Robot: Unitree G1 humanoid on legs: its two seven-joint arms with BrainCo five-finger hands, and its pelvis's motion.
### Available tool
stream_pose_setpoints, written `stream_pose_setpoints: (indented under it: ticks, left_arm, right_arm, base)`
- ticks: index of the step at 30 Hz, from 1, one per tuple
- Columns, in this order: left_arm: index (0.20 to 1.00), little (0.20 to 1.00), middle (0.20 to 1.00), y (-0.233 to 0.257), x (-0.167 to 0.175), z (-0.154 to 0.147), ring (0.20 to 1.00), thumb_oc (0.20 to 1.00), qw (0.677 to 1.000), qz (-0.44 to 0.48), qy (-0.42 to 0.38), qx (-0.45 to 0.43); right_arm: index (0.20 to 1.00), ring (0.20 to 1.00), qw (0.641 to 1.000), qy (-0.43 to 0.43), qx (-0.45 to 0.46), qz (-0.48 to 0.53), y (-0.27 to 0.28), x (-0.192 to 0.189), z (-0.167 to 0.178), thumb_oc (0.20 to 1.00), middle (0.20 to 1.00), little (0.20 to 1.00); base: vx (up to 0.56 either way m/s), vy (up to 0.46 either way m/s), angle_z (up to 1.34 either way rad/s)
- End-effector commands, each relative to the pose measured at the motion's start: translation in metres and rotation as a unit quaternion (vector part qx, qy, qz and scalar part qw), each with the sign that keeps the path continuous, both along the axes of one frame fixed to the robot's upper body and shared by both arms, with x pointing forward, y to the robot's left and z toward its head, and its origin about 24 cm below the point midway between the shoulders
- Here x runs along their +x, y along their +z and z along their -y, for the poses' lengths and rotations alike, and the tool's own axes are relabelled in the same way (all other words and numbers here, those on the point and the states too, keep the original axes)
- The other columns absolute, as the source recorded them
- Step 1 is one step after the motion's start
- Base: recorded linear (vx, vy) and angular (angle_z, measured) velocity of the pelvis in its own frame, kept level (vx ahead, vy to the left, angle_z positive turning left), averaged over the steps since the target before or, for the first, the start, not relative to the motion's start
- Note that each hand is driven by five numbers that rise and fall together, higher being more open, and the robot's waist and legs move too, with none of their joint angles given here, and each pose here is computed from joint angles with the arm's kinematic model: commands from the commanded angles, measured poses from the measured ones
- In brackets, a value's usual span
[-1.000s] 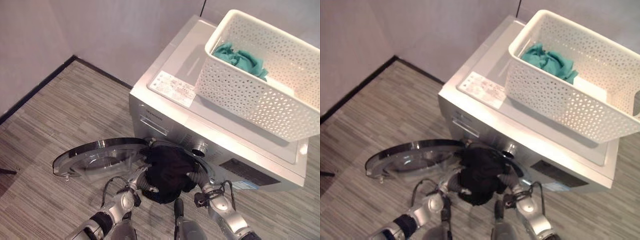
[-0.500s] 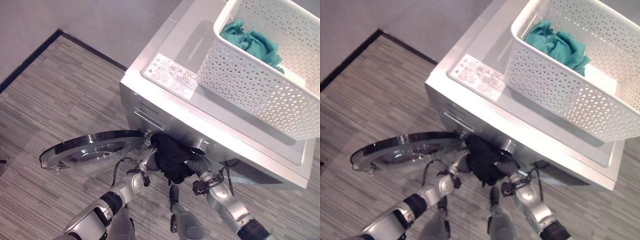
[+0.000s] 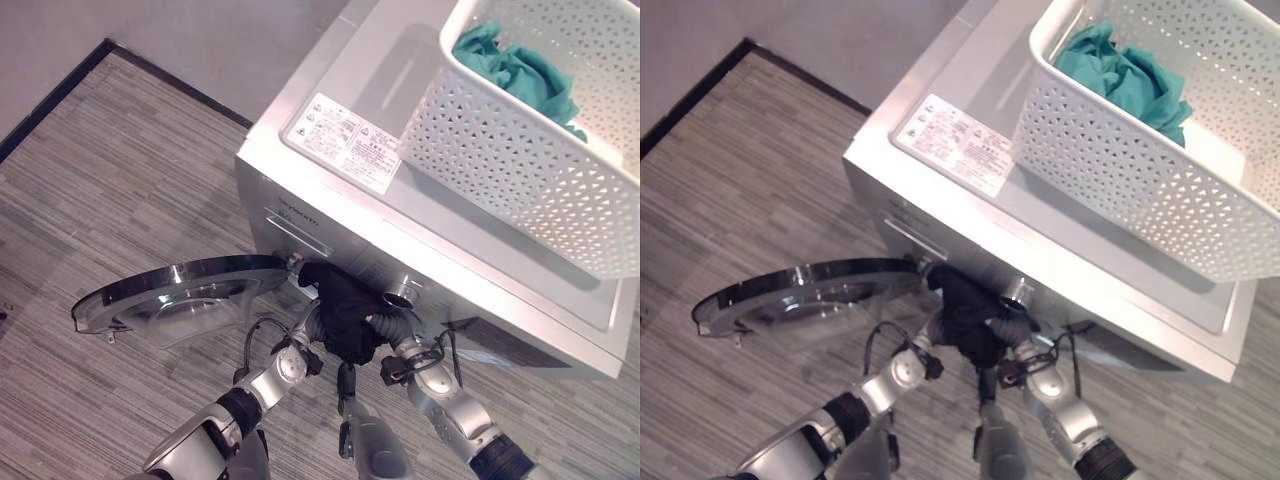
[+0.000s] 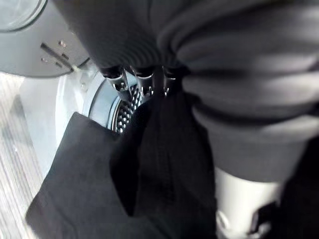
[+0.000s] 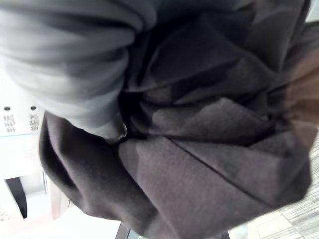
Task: Grab the laundry basket,head to the washer,open it,put in the laundry and shut it.
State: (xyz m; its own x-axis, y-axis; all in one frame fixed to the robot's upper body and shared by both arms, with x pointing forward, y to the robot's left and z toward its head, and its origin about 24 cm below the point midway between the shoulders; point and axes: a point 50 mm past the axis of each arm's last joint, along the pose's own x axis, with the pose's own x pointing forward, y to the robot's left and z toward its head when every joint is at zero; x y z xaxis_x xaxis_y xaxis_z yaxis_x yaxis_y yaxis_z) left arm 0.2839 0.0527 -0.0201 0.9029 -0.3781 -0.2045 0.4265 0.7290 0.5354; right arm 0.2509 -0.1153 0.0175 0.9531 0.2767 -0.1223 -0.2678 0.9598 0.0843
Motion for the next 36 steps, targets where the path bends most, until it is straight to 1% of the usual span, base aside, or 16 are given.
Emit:
stream_pose_setpoints:
  ticks: [1,6,7,8,9,15,19,20,22,23,25,26,27,28,31,36]
  left_arm:
    - [1.000,1.000,1.000,0.020,-0.005,0.054,1.000,1.000,0.994,0.002,-0.087,-0.062]
    - [1.000,1.000,1.000,0.016,-0.012,0.062,1.000,1.000,0.990,-0.013,-0.127,-0.050]
    - [0.834,0.834,0.834,0.017,-0.014,0.065,0.834,0.834,0.989,-0.014,-0.138,-0.054]
    - [0.533,0.533,0.533,0.019,-0.014,0.068,0.533,0.533,0.988,-0.008,-0.145,-0.052]
    - [0.200,0.200,0.200,0.021,-0.015,0.070,0.200,0.200,0.987,-0.001,-0.150,-0.050]
    - [0.200,0.200,0.200,0.035,-0.008,0.060,0.200,0.200,0.986,0.052,-0.154,-0.042]
    - [0.200,0.200,0.200,0.033,-0.006,0.051,0.200,0.200,0.989,0.042,-0.126,-0.060]
    - [0.200,0.200,0.200,0.032,-0.007,0.050,0.200,0.200,0.990,0.040,-0.122,-0.063]
    - [0.200,0.200,0.200,0.029,-0.006,0.045,0.200,0.200,0.991,0.037,-0.105,-0.069]
    - [0.200,0.200,0.200,0.029,-0.006,0.045,0.200,0.200,0.991,0.037,-0.105,-0.069]
    - [0.200,0.200,0.200,0.023,-0.005,0.039,0.200,0.200,0.994,0.025,-0.077,-0.074]
    - [0.200,0.200,0.200,0.021,-0.005,0.037,0.200,0.200,0.995,0.023,-0.071,-0.071]
    - [0.200,0.200,0.200,0.021,-0.005,0.037,0.200,0.200,0.995,0.023,-0.070,-0.071]
    - [0.200,0.200,0.200,0.020,-0.005,0.035,0.200,0.200,0.995,0.020,-0.060,-0.079]
    - [0.200,0.200,0.200,0.020,-0.004,0.034,0.200,0.200,0.995,0.018,-0.052,-0.088]
    - [0.200,0.200,0.200,0.012,-0.005,0.025,0.200,0.200,0.996,0.005,-0.023,-0.089]
  right_arm:
    - [0.200,0.200,0.995,-0.032,0.035,0.082,0.041,0.021,0.013,0.200,0.200,0.200]
    - [0.200,0.200,0.995,-0.029,0.029,0.087,0.043,0.022,0.016,0.200,0.200,0.200]
    - [0.200,0.200,0.996,-0.033,0.025,0.085,0.042,0.022,0.018,0.200,0.200,0.200]
    - [0.200,0.200,0.995,-0.036,0.027,0.083,0.041,0.022,0.020,0.200,0.200,0.200]
    - [0.200,0.200,0.995,-0.038,0.028,0.084,0.041,0.022,0.021,0.200,0.200,0.200]
    - [0.200,0.200,0.996,-0.038,0.020,0.079,0.036,0.018,0.028,0.200,0.200,0.200]
    - [0.200,0.200,0.998,-0.046,0.005,0.042,0.018,0.012,0.033,0.200,0.200,0.200]
    - [0.313,0.313,0.998,-0.047,0.000,0.031,0.013,0.011,0.034,0.313,0.313,0.313]
    - [0.492,0.492,0.999,-0.053,-0.003,0.008,0.001,0.006,0.037,0.492,0.492,0.492]
    - [0.536,0.536,0.999,-0.053,-0.003,0.008,0.001,0.005,0.037,0.536,0.536,0.536]
    - [0.570,0.570,0.999,-0.052,0.004,-0.014,-0.008,0.001,0.035,0.570,0.570,0.570]
    - [0.696,0.696,0.999,-0.050,0.005,-0.020,-0.011,0.000,0.034,0.696,0.696,0.696]
    - [0.878,0.878,0.999,-0.050,0.005,-0.020,-0.011,0.000,0.034,0.878,0.878,0.878]
    - [1.000,1.000,0.998,-0.047,0.006,-0.028,-0.014,-0.001,0.033,1.000,1.000,1.000]
    - [1.000,1.000,0.998,-0.046,0.011,-0.034,-0.017,-0.002,0.034,1.000,1.000,1.000]
    - [1.000,1.000,0.995,-0.057,-0.052,-0.070,-0.039,-0.016,0.047,1.000,1.000,1.000]
  base:
    - [0.00,0.000,0.00]
    - [0.00,0.007,-0.06]
    - [0.00,-0.006,-0.12]
    - [0.00,-0.011,-0.11]
    - [0.00,-0.018,-0.05]
    - [0.00,0.000,0.00]
    - [0.00,0.000,0.00]
    - [-0.01,-0.002,0.04]
    - [-0.01,-0.003,0.02]
    - [0.00,0.000,0.00]
    - [-0.02,-0.007,0.01]
    - [0.00,0.000,0.00]
    - [0.00,0.000,0.00]
    - [-0.02,-0.014,0.03]
    - [-0.02,-0.007,0.02]
    - [0.00,0.000,0.00]
